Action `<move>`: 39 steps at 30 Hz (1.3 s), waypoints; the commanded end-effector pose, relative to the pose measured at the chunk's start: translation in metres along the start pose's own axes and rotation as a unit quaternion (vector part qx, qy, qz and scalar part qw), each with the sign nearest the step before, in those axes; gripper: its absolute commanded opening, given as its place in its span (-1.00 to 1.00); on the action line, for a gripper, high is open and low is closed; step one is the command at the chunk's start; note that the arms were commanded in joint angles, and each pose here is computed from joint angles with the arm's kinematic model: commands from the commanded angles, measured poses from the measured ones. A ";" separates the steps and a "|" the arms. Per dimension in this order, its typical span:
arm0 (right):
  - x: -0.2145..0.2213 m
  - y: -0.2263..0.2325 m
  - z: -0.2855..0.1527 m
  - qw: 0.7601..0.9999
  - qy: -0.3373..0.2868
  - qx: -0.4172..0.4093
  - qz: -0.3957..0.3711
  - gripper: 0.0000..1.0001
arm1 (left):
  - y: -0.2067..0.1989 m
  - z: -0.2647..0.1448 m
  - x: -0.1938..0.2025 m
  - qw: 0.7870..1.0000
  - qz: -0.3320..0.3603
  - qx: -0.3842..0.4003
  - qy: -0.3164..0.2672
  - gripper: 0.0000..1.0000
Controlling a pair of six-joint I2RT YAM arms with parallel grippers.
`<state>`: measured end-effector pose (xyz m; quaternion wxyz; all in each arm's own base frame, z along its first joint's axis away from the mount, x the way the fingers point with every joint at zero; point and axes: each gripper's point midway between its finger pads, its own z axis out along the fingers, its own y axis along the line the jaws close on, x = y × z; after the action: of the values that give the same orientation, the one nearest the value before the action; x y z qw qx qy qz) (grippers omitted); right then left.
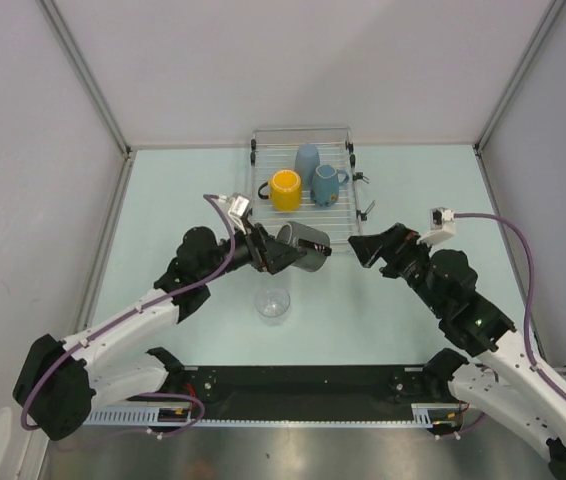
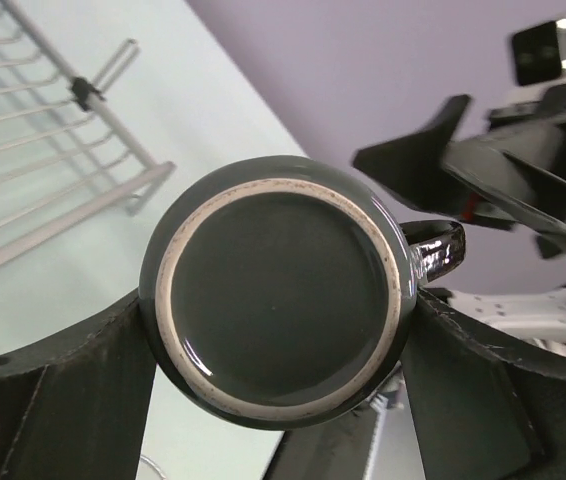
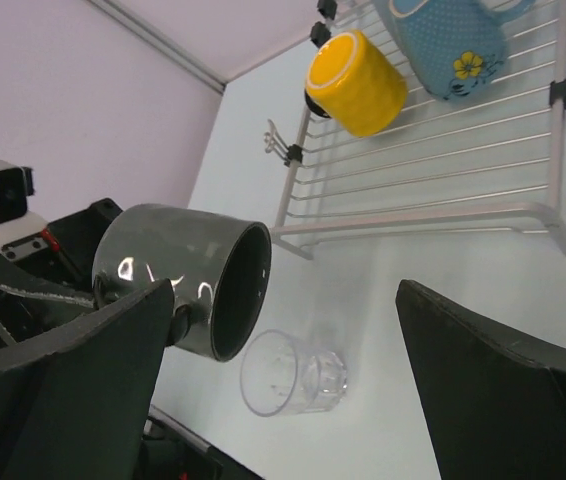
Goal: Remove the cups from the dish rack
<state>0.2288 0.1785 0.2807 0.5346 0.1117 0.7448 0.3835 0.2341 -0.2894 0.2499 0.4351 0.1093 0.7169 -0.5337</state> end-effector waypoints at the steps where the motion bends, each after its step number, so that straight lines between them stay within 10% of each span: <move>1: -0.015 0.032 -0.006 0.993 -0.017 -0.105 0.054 0.99 | -0.074 -0.024 -0.039 0.981 0.006 0.172 -0.083 -0.99; 11: -0.005 0.059 -0.011 0.969 0.016 -0.220 0.109 0.99 | -0.090 -0.048 -0.011 0.959 -0.035 0.273 -0.067 -0.99; 39: 0.030 0.111 -0.002 0.940 0.096 -0.306 0.111 0.91 | -0.072 -0.026 -0.008 0.975 -0.009 0.208 -0.081 -0.99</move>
<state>0.1878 0.2673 0.3034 0.3959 0.0056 0.6600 0.6384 0.1885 -0.2900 0.2598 0.4095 0.1170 0.6190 -0.6599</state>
